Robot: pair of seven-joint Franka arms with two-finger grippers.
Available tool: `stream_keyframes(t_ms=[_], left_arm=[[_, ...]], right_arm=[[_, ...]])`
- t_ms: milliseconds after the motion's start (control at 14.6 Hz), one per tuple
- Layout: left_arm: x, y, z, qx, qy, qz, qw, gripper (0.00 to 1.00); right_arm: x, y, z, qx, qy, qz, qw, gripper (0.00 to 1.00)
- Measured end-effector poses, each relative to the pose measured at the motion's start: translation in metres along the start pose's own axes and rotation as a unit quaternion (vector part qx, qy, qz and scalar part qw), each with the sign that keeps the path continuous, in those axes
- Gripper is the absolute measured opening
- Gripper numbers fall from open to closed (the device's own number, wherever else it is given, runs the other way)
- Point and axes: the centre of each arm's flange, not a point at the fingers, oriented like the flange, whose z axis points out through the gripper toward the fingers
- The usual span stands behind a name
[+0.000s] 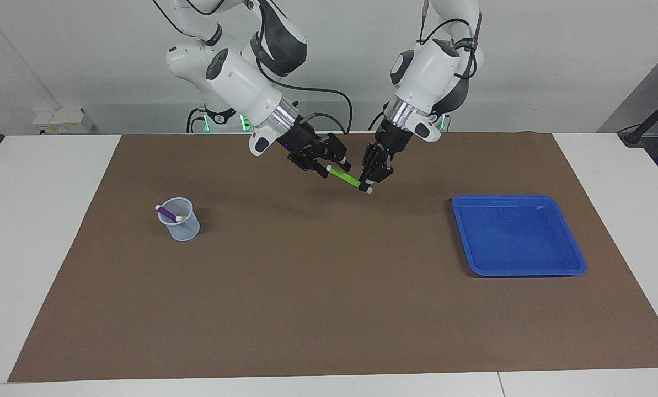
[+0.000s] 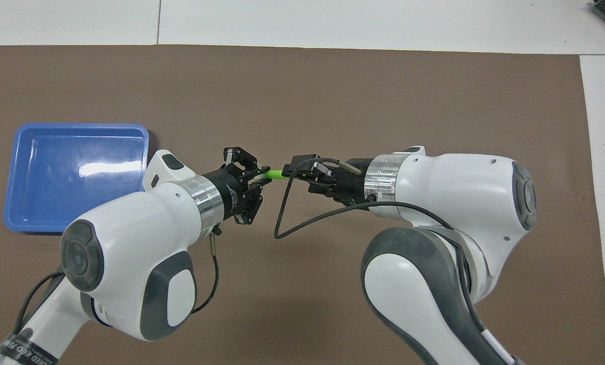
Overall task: Transfer and insert pens with both arms
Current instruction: 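Close the right gripper on the green pen tip, then open the left gripper and pull the pen away with the right gripper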
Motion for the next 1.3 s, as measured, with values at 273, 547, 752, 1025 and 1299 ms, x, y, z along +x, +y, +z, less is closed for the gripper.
stream_keyframes(t_ms=[273,547,752,1025,1299], left_arm=[[0.0000,0.0000,0.0000,0.000,0.000,0.000,1.000,0.18],[0.0000,0.0000,0.0000,0.000,0.000,0.000,1.000,0.18],[0.0000,0.0000,0.0000,0.000,0.000,0.000,1.000,0.18],[-0.0006,-0.0005,0.0005,-0.001,-0.001,-0.005,1.000,0.18],[-0.0005,-0.0005,0.0005,-0.001,-0.001,-0.005,1.000,0.18]], right_arm=[[0.0009,-0.0018,-0.0018,0.002,0.002,-0.001,1.000,0.60],[0.0011,-0.0025,-0.0024,0.003,0.002,-0.001,1.000,0.40],[0.0012,-0.0026,-0.0025,0.003,0.002,-0.001,1.000,0.30],[0.0007,-0.0053,-0.0038,0.007,0.002,-0.001,1.000,0.21],[0.0007,-0.0054,-0.0039,0.007,0.003,-0.001,1.000,0.21]])
